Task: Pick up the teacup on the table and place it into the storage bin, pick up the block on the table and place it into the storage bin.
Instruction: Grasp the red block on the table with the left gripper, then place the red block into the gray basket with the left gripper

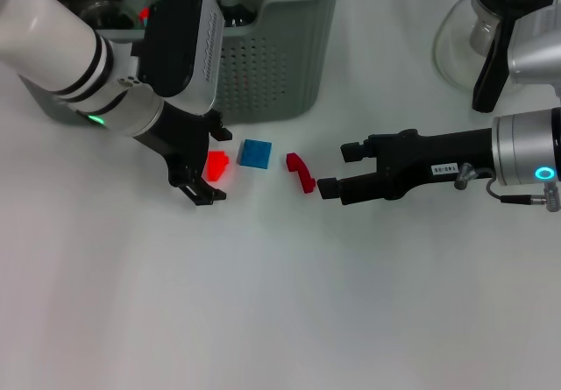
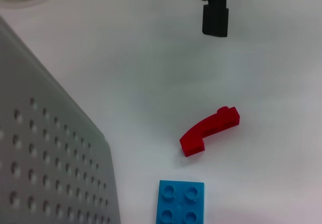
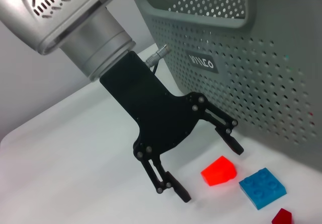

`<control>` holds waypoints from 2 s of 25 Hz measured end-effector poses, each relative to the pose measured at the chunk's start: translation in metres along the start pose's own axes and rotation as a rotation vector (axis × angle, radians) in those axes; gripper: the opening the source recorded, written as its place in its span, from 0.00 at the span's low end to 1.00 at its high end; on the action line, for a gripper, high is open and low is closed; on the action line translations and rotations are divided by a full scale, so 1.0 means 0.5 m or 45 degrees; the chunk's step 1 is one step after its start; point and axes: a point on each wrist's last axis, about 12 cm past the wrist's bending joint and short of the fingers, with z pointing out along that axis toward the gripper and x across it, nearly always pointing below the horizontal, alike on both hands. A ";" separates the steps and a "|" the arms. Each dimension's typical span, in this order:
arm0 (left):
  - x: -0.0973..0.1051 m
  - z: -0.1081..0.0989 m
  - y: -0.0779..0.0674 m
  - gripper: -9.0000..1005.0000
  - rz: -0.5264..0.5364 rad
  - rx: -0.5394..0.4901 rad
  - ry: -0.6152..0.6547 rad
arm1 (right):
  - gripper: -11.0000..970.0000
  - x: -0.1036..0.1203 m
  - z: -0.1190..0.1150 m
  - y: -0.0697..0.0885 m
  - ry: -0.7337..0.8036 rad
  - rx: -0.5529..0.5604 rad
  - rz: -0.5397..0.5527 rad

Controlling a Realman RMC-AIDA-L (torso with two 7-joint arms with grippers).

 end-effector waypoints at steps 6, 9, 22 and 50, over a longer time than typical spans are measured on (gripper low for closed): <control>0.001 0.006 0.000 0.88 0.005 -0.010 0.009 | 0.94 0.001 0.000 0.000 -0.001 0.000 -0.007; 0.001 0.010 0.000 0.85 0.010 -0.011 0.015 | 0.94 0.002 0.000 0.000 -0.001 0.001 -0.008; 0.005 0.010 0.002 0.75 0.015 -0.026 0.037 | 0.94 0.005 0.002 -0.001 -0.003 0.008 -0.005; 0.005 -0.038 -0.002 0.42 -0.044 0.009 -0.018 | 0.93 0.008 0.001 0.000 -0.006 0.012 -0.009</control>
